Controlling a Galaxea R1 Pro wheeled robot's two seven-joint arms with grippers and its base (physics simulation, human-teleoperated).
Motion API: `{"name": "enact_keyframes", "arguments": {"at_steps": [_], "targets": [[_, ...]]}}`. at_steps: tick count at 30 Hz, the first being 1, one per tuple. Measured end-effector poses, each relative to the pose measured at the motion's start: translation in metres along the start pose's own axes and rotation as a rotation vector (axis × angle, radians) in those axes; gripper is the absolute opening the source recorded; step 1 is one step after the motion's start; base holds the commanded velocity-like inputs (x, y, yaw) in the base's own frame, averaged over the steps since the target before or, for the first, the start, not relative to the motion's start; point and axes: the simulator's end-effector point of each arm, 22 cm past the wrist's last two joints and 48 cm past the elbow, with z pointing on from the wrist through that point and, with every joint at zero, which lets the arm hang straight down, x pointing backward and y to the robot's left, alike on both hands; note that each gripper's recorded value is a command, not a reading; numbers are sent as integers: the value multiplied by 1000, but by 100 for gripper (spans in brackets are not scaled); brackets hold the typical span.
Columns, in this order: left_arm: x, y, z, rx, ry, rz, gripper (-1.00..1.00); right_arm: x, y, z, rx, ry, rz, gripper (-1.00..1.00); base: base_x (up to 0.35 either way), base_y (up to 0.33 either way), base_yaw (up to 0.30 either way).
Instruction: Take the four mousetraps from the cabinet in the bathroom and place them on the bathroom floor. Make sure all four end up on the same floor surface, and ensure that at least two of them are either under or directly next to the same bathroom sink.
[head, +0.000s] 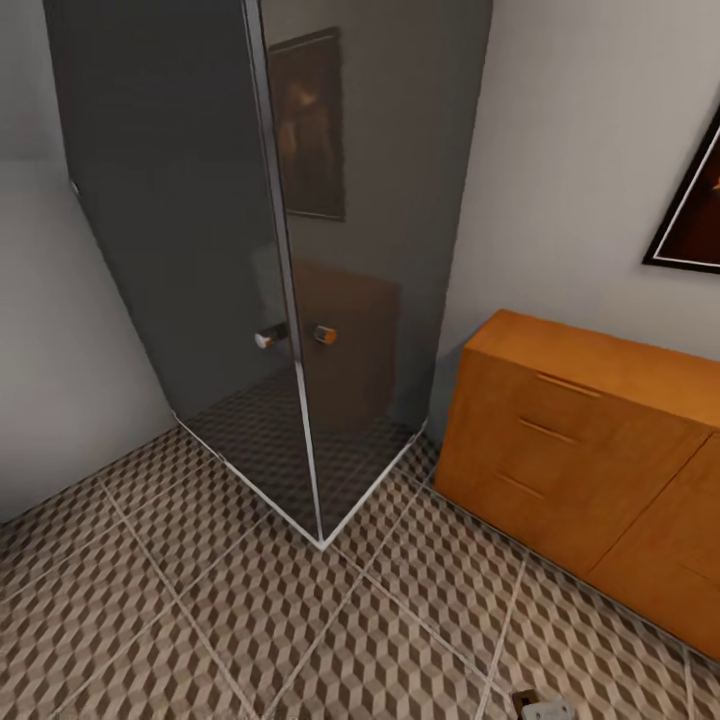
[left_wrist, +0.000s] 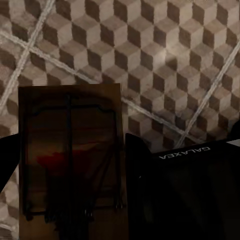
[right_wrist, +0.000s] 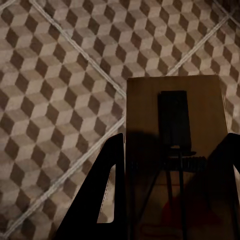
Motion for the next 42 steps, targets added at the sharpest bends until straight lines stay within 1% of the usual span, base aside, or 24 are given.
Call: {"name": "enact_keyframes", "arguments": {"at_steps": [42], "targets": [[0,4,0,-6,0,0,-100,0,0,0,0,-1,1,-100,0,0,286]]}}
